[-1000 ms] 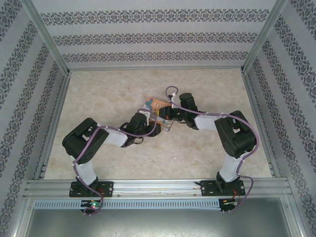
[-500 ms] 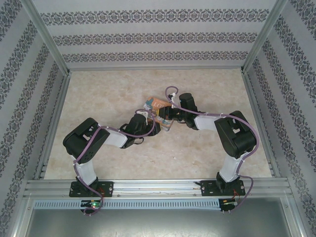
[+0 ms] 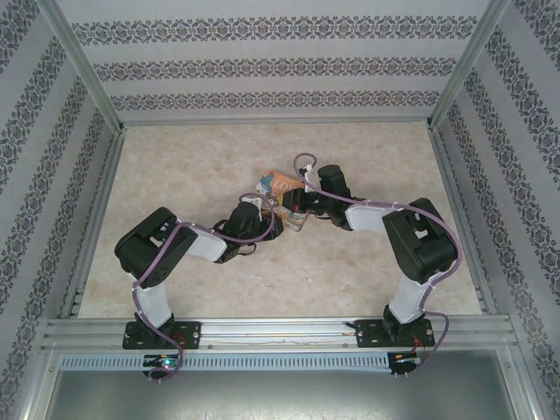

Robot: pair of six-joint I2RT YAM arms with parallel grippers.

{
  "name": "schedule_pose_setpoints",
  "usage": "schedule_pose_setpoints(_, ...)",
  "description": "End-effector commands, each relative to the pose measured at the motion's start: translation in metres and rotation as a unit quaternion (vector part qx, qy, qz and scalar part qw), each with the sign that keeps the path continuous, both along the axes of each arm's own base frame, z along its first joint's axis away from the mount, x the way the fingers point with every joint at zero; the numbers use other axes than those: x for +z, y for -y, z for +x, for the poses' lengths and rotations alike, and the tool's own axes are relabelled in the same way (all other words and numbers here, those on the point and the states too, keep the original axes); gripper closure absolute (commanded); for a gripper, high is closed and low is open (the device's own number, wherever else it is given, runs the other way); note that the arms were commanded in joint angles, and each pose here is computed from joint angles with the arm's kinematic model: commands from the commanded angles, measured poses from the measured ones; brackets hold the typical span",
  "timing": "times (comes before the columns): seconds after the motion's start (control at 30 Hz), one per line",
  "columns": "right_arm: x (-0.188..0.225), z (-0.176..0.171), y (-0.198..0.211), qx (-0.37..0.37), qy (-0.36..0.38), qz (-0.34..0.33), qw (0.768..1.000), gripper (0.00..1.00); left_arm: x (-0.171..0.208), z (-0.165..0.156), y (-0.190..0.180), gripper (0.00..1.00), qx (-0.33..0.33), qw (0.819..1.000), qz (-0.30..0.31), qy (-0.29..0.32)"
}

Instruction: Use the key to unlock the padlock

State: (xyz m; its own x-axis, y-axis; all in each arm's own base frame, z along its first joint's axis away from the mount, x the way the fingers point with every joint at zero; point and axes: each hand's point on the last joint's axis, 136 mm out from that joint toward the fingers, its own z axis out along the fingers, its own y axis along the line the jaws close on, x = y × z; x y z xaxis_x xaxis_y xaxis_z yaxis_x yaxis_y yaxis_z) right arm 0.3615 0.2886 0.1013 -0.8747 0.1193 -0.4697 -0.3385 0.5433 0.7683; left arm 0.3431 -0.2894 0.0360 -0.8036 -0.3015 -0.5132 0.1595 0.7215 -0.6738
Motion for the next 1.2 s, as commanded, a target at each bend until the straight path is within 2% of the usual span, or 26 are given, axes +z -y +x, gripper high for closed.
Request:
schedule_pose_setpoints(0.0, 0.0, -0.02, 0.001, 0.016, -0.025, -0.014, 0.999, 1.0, 0.01, 0.008, 0.005, 0.77, 0.004, 1.0, -0.009, 0.015)
schedule_pose_setpoints(0.17, 0.039, -0.017, 0.015, -0.002, 0.045, -0.006, 0.999, 1.0, 0.023, 0.006, 0.009, 0.77, -0.01, 1.0, -0.017, 0.017)
schedule_pose_setpoints(0.33, 0.042, -0.039, 0.037, -0.008, 0.095, -0.03, 0.995, 1.0, 0.032, 0.002, 0.015, 0.77, -0.023, 0.999, -0.034, 0.007)
schedule_pose_setpoints(0.57, 0.008, -0.083, 0.063, -0.02, 0.133, -0.082, 0.988, 1.0, 0.041, -0.003, 0.023, 0.77, -0.035, 0.997, -0.063, -0.014)
schedule_pose_setpoints(0.77, -0.027, -0.109, 0.067, -0.018, 0.164, -0.143, 0.976, 1.0, 0.047, -0.005, 0.028, 0.77, -0.043, 0.996, -0.071, -0.028)
schedule_pose_setpoints(1.17, -0.053, -0.098, 0.059, -0.029, 0.2, -0.185, 0.962, 1.0, 0.048, -0.004, 0.029, 0.77, -0.042, 0.996, -0.073, -0.032)
